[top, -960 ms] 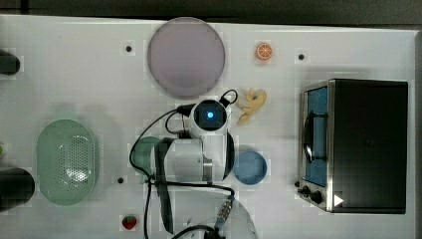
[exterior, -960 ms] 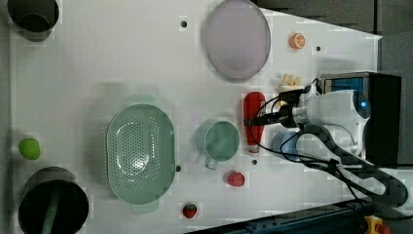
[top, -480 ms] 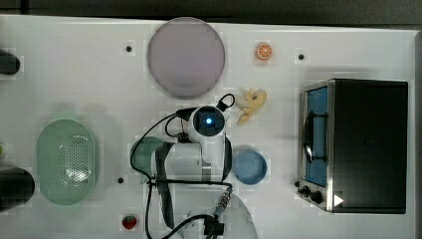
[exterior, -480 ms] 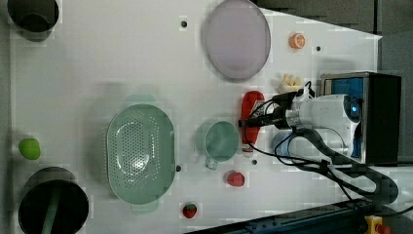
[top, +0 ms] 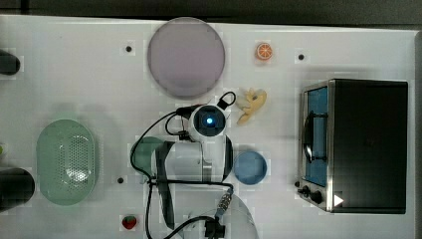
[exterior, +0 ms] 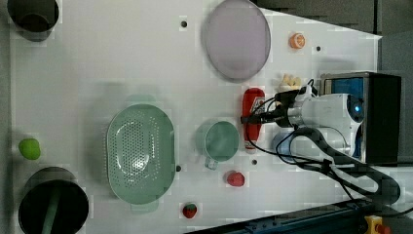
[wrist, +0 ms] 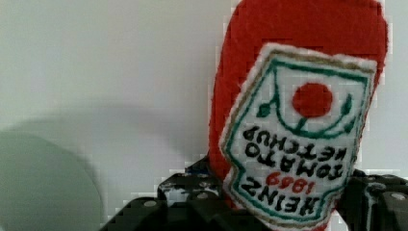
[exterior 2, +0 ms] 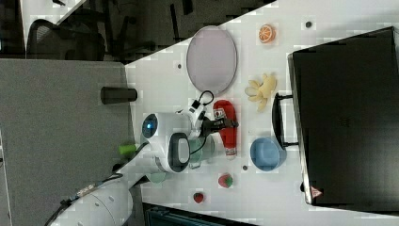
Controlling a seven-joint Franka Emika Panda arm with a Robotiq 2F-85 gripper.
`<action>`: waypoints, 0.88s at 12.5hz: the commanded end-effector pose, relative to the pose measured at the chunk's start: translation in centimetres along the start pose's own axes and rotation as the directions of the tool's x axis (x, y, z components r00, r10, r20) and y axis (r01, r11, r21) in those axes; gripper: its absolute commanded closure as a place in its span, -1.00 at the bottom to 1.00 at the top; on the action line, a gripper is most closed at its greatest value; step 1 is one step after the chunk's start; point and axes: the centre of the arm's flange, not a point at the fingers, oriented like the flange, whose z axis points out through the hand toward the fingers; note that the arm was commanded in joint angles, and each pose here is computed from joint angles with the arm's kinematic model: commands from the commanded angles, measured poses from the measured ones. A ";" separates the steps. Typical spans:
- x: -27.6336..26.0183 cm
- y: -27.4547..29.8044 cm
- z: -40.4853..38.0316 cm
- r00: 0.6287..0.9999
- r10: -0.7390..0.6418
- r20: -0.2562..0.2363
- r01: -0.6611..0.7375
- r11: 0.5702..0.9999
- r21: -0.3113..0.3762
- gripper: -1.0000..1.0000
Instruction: Pick Ketchup from the table and place it in strainer.
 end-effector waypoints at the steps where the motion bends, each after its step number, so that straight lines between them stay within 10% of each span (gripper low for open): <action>1: 1.5 -0.1 -3.7 0.996 -0.042 -0.084 0.040 0.999 -0.028 -0.23; 11: 0.0 -6.9 -25.4 0.997 -0.006 -0.079 -0.002 0.995 -0.100 -0.23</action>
